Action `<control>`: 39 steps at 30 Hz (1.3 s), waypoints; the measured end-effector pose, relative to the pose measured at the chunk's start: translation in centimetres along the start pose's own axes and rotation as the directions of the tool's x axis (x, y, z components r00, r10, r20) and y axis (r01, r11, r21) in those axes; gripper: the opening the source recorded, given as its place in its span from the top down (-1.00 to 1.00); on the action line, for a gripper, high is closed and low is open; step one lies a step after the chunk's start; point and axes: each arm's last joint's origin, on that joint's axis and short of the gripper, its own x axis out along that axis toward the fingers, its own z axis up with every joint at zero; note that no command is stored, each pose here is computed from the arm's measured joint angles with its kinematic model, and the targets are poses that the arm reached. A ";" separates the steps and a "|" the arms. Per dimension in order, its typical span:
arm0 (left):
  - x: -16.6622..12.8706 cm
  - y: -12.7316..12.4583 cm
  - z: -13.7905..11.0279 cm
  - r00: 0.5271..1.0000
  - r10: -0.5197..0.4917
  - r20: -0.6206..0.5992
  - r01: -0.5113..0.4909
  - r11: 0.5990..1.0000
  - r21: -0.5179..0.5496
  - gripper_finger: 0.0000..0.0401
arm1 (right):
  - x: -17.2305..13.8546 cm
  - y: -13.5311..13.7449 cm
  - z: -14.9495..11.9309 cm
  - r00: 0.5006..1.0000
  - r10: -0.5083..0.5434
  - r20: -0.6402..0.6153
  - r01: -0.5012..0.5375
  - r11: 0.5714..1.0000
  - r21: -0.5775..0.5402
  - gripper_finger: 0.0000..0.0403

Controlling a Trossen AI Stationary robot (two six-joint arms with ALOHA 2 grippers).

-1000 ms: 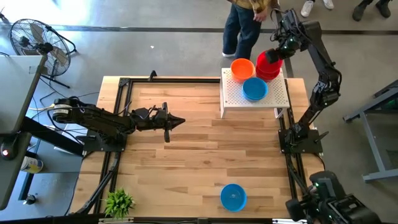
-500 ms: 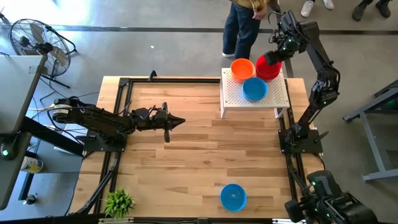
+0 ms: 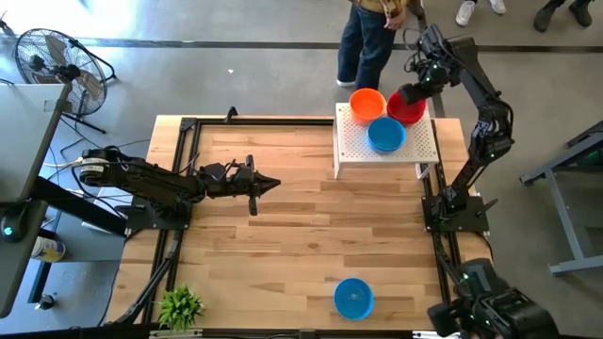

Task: Pick & Place Mini bowls
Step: Stack the red bowl on the stacked red bowls on the shelf, then stack the blue bowl on the stacked blue bowls on the shelf

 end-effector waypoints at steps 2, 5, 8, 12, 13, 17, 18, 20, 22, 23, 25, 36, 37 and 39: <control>0.0 0.0 0.0 1.000 0.000 0.000 0.000 1.000 0.000 0.99 | 0.8 0.0 0.0 1.000 0.000 -0.010 0.000 1.000 -0.001 0.97; 0.0 0.0 0.0 1.000 0.000 0.000 0.000 1.000 0.000 0.99 | 1.3 0.1 0.1 1.000 0.006 -0.005 -0.006 1.000 -0.001 0.98; 0.0 0.0 0.0 1.000 0.000 0.000 0.000 1.000 0.000 0.99 | 1.3 0.1 0.1 1.000 0.015 0.004 -0.015 1.000 -0.003 0.99; 0.0 0.0 0.0 1.000 0.000 0.000 0.000 1.000 0.000 0.99 | 1.1 0.1 0.3 1.000 0.013 0.012 -0.013 1.000 -0.002 0.91; 0.0 0.0 0.0 1.000 0.000 0.000 0.000 1.000 0.000 0.99 | 1.1 0.1 0.3 1.000 0.012 0.015 -0.012 1.000 -0.002 0.87; 0.0 0.0 0.0 1.000 -0.001 0.000 0.001 1.000 0.000 0.99 | 0.8 0.1 0.4 0.999 0.010 0.033 -0.010 1.000 0.000 0.69; 0.0 0.0 0.0 1.000 -0.001 0.000 0.001 1.000 0.000 0.99 | 0.6 0.0 0.4 0.999 0.009 0.040 -0.009 1.000 0.000 0.65; 0.0 0.0 0.0 1.000 -0.001 0.000 0.001 1.000 0.000 0.99 | 0.0 0.0 0.3 0.998 0.009 0.064 -0.010 1.000 0.002 0.57; 0.0 0.0 0.0 1.000 -0.001 0.000 0.001 1.000 0.000 0.99 | -0.8 0.0 0.1 0.995 0.012 0.095 -0.013 1.000 0.002 0.52; 0.0 0.0 0.0 1.000 -0.001 0.000 0.001 1.000 0.000 0.99 | -1.2 0.0 -0.1 0.994 0.012 0.109 -0.012 1.000 -0.001 0.50; 0.0 0.0 0.0 1.000 -0.001 0.000 0.001 1.000 0.000 0.99 | -1.9 0.0 -0.5 0.991 0.018 0.136 -0.017 1.000 -0.006 0.49; 0.0 0.0 0.0 1.000 -0.001 0.001 0.001 1.000 0.001 0.99 | -3.7 1.8 -4.6 0.888 0.191 0.419 -0.136 0.978 -0.158 0.96; 0.0 0.0 0.0 1.000 -0.001 0.004 0.001 1.000 0.001 0.99 | -3.6 2.0 -5.1 0.867 0.218 0.448 -0.153 0.972 -0.178 0.94; 0.0 0.0 0.1 1.000 -0.001 0.008 0.001 1.000 0.002 0.99 | -3.3 2.8 -6.1 0.827 0.278 0.489 -0.185 0.956 -0.229 0.92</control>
